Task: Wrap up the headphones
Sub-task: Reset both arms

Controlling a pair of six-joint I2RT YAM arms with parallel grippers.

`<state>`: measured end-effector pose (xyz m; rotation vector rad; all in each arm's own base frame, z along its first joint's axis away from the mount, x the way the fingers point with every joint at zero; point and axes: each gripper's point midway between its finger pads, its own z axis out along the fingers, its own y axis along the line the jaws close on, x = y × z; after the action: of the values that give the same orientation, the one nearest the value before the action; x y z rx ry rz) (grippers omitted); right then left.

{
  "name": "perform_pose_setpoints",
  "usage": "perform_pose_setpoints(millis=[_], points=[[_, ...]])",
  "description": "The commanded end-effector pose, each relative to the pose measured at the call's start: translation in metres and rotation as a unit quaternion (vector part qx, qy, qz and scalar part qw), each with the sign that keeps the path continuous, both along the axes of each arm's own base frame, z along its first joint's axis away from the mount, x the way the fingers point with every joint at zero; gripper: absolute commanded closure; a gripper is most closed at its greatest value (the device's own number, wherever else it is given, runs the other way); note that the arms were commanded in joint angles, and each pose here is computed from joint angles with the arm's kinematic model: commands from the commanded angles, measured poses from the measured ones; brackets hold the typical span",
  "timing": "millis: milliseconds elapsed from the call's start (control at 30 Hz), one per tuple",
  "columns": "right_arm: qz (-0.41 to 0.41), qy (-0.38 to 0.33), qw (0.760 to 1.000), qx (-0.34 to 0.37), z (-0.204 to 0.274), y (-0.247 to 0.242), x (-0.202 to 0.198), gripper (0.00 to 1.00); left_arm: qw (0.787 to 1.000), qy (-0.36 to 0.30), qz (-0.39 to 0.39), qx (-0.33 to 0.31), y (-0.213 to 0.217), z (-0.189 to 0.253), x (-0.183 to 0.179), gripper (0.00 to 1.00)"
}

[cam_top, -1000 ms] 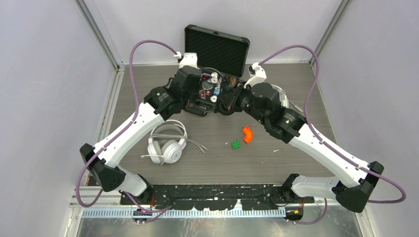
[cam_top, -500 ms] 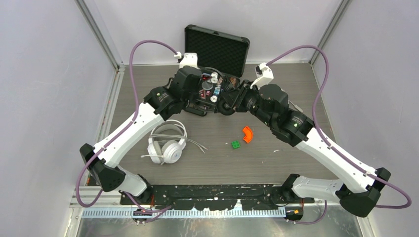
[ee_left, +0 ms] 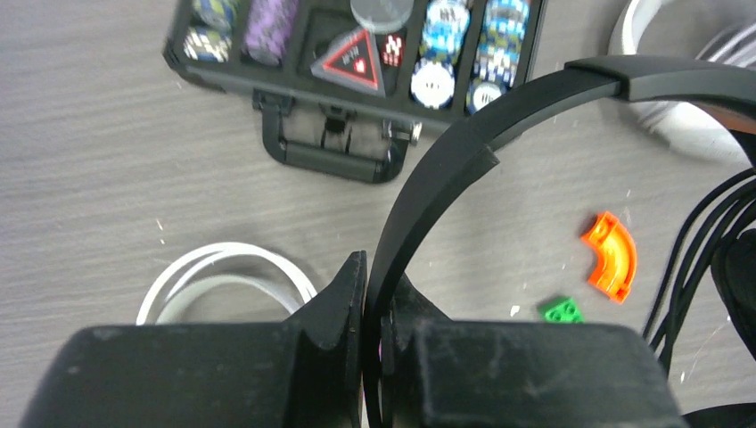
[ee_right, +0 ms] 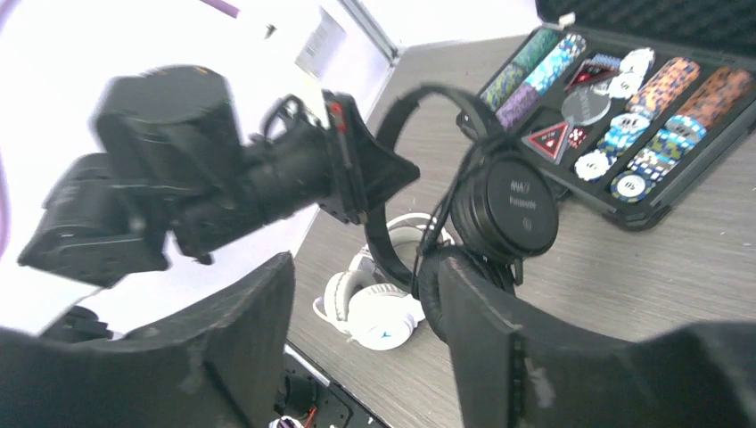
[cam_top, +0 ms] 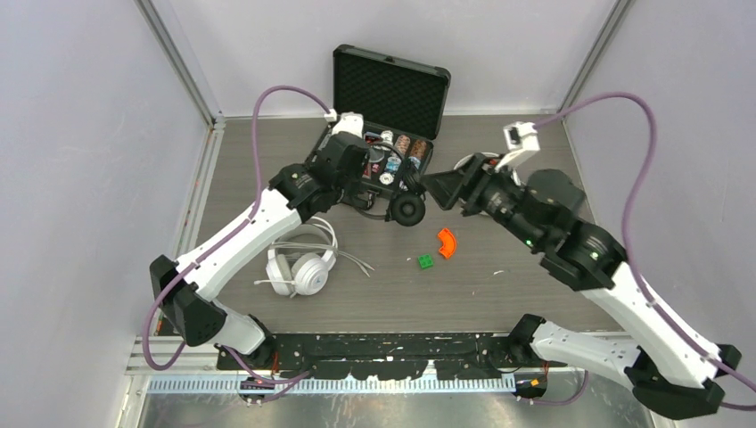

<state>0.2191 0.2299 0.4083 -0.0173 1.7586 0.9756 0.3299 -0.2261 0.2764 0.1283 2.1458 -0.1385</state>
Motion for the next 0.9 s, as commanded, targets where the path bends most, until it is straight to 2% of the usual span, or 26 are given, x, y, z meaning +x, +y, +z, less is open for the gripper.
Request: perform_pose_setpoints(millis=[0,167,367,467,633,867], points=[[-0.037,-0.038,0.999,0.005,0.025,-0.037,-0.014,0.31,0.999,0.021,-0.033,-0.024,-0.015,-0.017,-0.010,1.00],[-0.070,-0.047,0.996,0.004,0.026,-0.063,-0.022,0.30,0.996,0.069,-0.057,-0.013,-0.030,-0.069,-0.020,1.00],[-0.077,-0.043,0.996,0.003,0.022,-0.074,-0.030,0.30,0.983,0.118,-0.140,0.012,-0.054,-0.127,-0.028,1.00],[-0.075,-0.040,0.996,0.006,0.019,-0.075,-0.032,0.30,0.970,0.136,-0.199,0.014,-0.071,-0.148,-0.033,1.00],[-0.077,-0.043,0.996,0.007,0.020,-0.081,-0.037,0.30,0.937,0.176,-0.301,0.036,-0.086,-0.171,-0.053,1.00],[-0.092,-0.049,0.995,0.009,0.020,-0.091,-0.038,0.30,0.933,0.166,-0.313,0.064,-0.081,-0.198,-0.059,1.00]])
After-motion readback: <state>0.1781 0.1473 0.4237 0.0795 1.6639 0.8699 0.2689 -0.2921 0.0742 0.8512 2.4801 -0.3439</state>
